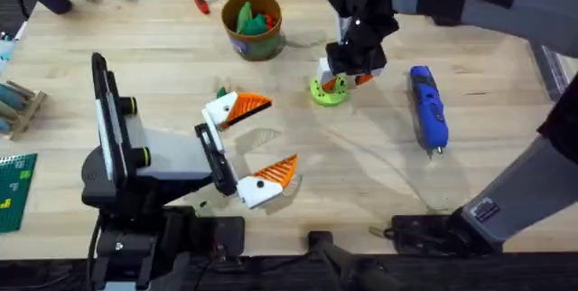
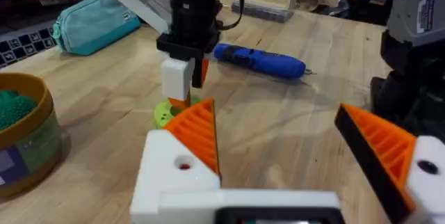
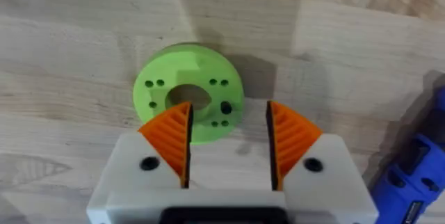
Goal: Pick up the gripper from the table and insert it into the empty holder that is missing its gripper. Then pick up a screw, insert it into the mounting hole, and use the screwdriver to tighten it. Finally, clean up the table by picking up the vegetable and placing it into the bucket.
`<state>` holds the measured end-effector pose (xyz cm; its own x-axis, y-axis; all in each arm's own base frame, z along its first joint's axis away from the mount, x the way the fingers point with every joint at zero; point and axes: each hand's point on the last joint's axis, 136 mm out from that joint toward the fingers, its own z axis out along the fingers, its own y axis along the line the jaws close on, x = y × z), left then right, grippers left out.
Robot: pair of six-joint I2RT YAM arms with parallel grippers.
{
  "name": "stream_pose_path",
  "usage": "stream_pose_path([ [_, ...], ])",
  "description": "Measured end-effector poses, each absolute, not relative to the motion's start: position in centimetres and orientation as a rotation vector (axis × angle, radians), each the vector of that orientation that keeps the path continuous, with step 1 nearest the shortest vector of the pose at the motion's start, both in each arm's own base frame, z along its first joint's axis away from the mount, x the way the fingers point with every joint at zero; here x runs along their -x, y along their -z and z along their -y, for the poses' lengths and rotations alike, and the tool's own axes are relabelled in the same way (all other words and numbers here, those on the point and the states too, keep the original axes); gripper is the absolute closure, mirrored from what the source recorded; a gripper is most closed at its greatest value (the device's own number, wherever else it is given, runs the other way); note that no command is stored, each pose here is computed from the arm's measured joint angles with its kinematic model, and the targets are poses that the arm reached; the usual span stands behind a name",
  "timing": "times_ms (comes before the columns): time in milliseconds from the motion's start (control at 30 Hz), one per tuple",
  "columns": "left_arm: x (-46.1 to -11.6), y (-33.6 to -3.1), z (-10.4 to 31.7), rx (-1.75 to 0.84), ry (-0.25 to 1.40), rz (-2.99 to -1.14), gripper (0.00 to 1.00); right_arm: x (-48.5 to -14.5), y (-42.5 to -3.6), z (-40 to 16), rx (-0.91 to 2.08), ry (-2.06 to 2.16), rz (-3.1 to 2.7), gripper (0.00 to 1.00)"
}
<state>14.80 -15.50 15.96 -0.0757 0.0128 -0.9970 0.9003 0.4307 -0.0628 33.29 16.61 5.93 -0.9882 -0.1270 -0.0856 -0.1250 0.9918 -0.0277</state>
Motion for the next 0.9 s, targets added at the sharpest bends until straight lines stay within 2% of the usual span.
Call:
stream_pose_path([
  [200,-14.8,-15.96,15.5,-0.86,0.909,-1.46,0.015,-33.34,-5.92,-16.64,0.189,0.032,-3.046,0.489],
  [900,-14.8,-15.96,15.5,-0.86,0.909,-1.46,0.015,-33.38,-5.93,-16.67,0.187,0.031,-3.044,0.829],
])
